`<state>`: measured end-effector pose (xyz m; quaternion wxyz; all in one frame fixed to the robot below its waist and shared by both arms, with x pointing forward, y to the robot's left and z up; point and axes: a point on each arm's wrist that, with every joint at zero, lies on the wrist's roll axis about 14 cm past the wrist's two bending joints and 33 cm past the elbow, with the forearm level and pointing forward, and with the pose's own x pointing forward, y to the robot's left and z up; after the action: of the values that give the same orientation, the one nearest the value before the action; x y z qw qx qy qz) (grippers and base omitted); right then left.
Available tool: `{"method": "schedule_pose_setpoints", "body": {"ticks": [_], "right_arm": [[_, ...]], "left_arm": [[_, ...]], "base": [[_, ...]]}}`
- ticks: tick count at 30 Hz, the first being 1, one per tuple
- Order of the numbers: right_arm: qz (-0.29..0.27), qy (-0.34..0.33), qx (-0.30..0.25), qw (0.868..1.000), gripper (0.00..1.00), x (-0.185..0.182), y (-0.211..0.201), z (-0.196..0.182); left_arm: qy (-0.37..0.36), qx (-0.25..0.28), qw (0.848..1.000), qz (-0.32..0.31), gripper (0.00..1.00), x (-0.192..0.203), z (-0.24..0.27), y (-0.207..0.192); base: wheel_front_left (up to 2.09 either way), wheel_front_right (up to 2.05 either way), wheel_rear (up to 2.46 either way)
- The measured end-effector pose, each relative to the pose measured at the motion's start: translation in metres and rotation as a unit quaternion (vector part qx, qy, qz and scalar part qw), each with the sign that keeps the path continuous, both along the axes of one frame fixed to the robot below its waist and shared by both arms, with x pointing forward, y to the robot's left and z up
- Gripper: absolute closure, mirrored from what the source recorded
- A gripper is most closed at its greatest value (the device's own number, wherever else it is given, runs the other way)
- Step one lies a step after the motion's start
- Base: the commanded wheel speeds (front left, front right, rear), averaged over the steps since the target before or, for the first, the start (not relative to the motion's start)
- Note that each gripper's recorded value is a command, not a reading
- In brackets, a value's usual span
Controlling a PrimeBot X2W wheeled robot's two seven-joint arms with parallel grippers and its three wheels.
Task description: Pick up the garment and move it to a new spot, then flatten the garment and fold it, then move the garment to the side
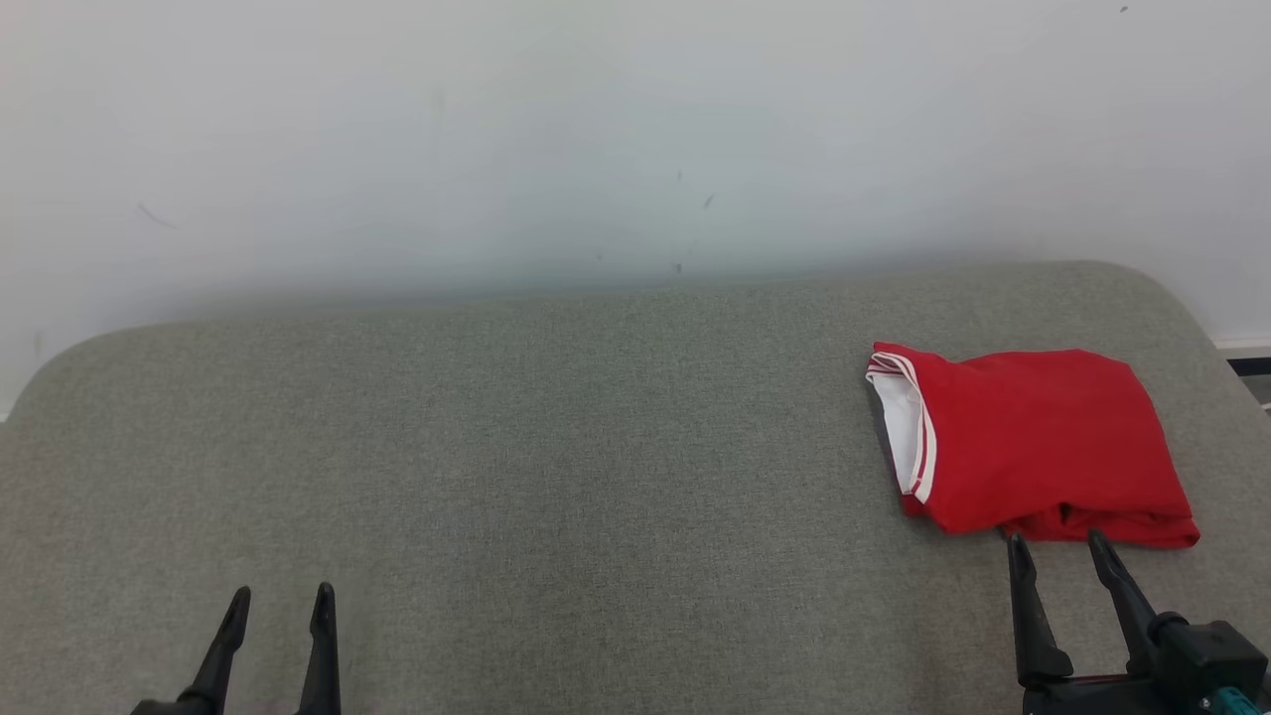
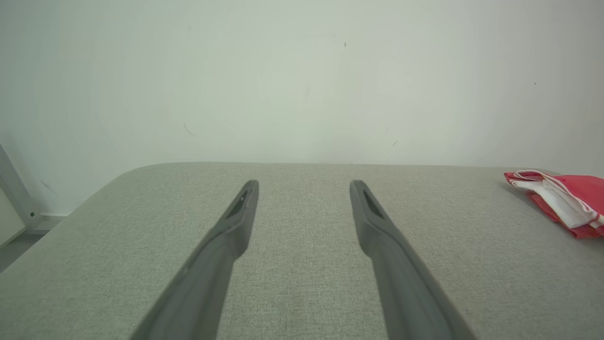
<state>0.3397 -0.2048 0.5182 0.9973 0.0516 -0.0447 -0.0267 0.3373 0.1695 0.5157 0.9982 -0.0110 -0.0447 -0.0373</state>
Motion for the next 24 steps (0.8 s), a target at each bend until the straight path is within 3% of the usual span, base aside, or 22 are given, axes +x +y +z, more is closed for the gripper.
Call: {"method": "schedule_pose_setpoints", "body": {"ticks": [24], "right_arm": [[-0.004, 0.013, 0.000, 1.000, 0.00, -0.0005, -0.0019, -0.0041]], "left_arm": [[0.003, 0.004, 1.000, 0.012, 0.00, -0.0016, -0.0027, 0.0042]], "base": [[0.00, 0.00, 0.00]]}}
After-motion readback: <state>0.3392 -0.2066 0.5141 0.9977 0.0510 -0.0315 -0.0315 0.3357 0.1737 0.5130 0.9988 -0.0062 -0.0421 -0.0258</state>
